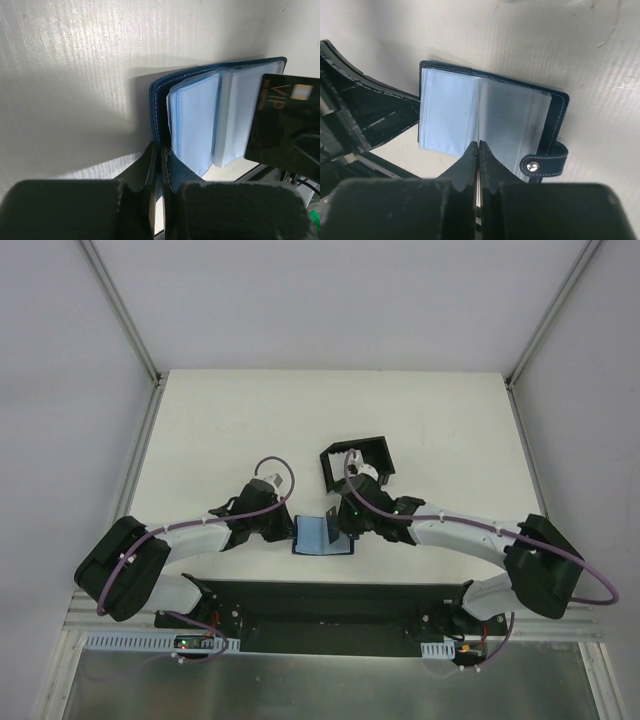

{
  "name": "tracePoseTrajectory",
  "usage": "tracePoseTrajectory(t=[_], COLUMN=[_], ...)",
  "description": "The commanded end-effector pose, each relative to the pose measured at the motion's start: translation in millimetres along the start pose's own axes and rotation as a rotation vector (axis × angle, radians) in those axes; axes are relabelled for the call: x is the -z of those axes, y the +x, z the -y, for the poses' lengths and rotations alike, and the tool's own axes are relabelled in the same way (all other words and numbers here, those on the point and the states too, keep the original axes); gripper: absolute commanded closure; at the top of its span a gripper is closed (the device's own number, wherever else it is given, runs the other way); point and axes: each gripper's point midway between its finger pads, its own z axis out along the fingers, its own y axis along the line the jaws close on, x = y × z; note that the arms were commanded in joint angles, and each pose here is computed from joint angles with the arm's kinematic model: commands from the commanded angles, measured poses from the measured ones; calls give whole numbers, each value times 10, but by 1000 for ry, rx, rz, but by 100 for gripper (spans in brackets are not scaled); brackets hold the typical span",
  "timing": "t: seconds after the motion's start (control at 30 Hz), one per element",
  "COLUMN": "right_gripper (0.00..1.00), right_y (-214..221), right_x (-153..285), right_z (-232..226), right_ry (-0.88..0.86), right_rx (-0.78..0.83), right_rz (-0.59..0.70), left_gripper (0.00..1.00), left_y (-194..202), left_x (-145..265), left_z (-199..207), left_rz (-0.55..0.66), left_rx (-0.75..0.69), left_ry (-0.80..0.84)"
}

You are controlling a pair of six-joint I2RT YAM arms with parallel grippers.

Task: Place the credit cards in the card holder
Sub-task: Insert the credit card into the card holder.

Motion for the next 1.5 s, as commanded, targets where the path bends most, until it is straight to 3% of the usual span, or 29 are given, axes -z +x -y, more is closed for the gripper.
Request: tracePoseTrajectory(t=[0.0,0.63,1.0,1.47], right_gripper=[100,100,100,100], right_y=[-160,19,223,164], right_x=[228,242,10,-3], right_z=[170,458,615,360], right_ry=[61,148,213,125], right_rx=[15,8,4,11], right_rz=[73,23,-51,-46], left_gripper=[100,100,100,100], left_y=[194,184,190,183], left_x=[-7,-3,-10,-21], left_z=[-283,-264,-256,-249], left_rz=[-54,-53,-61,-63], left_rx=[17,6,4,3], left_ry=[-101,-93,-90,-90])
